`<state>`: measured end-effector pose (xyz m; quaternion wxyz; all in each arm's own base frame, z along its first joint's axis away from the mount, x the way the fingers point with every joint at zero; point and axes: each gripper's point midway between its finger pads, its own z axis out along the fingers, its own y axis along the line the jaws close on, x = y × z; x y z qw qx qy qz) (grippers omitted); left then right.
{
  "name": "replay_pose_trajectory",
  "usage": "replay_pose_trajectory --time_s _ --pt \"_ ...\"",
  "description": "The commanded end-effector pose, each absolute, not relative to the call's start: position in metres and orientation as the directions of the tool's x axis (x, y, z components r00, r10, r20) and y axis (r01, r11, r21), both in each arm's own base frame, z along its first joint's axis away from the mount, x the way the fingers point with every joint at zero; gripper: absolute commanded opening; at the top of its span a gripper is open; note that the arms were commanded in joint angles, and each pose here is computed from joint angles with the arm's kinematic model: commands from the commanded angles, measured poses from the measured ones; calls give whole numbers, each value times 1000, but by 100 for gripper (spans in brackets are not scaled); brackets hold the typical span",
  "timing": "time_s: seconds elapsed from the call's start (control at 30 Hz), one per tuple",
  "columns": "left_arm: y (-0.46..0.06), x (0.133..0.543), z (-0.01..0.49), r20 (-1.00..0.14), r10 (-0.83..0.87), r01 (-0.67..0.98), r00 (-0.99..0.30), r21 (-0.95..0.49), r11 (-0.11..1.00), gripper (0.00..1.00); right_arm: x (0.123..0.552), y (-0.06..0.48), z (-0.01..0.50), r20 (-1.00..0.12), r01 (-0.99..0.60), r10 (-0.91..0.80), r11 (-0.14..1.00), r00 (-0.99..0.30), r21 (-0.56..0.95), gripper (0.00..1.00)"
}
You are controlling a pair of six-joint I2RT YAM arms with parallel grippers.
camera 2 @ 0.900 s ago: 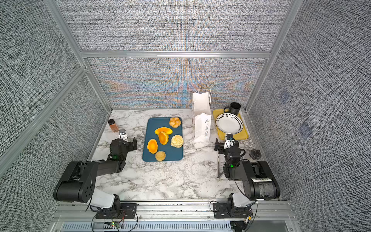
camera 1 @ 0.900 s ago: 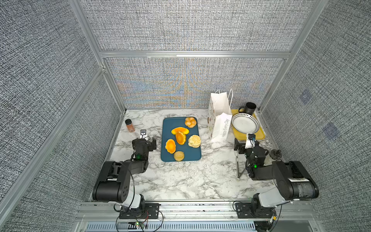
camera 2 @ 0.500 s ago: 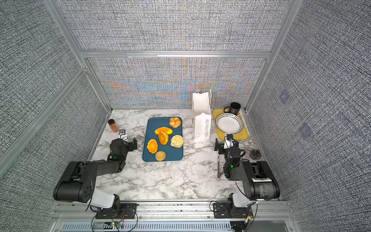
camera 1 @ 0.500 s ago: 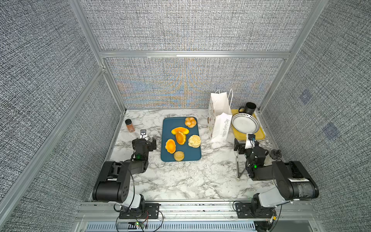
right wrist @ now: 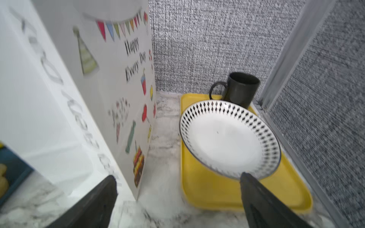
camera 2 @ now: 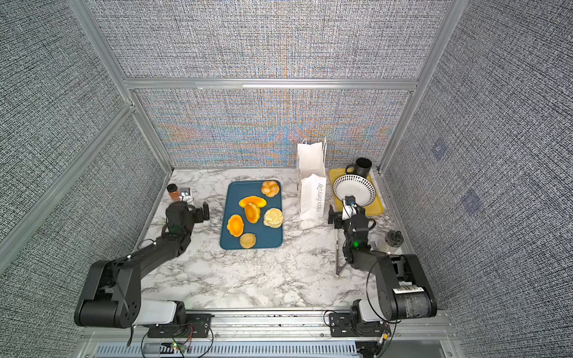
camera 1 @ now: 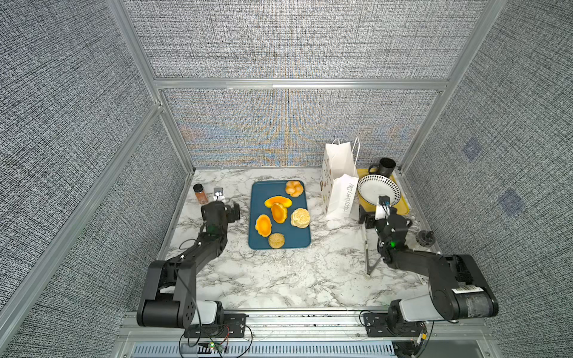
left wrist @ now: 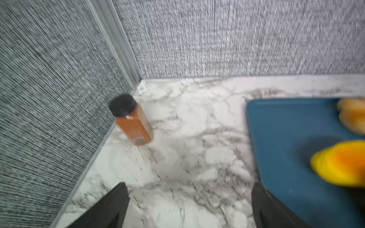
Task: Pack bread into a paper bag
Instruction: Adjust the paper bag at the center of the board.
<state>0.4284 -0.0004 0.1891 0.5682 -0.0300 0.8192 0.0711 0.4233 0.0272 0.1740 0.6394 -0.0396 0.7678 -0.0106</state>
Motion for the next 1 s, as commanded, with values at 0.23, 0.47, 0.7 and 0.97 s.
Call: replay_pose_trajectory --time_s 0.23,0.47,0.7,0.97 --pt "-18 402 292 -828 -272 -171 -489 -215 962 99 434 70 282 -916 -140 171 962 -363 235 99" --pt "-24 398 311 -709 -527 -252 -468 -465 849 97 437 142 289 -747 -333 244 780 -619 530 99" --pt "-38 417 288 -620 -471 -241 -627 -420 875 94 372 184 239 -672 -430 -53 804 -739 410 99" --pt "-45 442 273 -565 -462 -252 -684 -411 876 99 323 174 205 -606 -366 -49 834 -794 412 99"
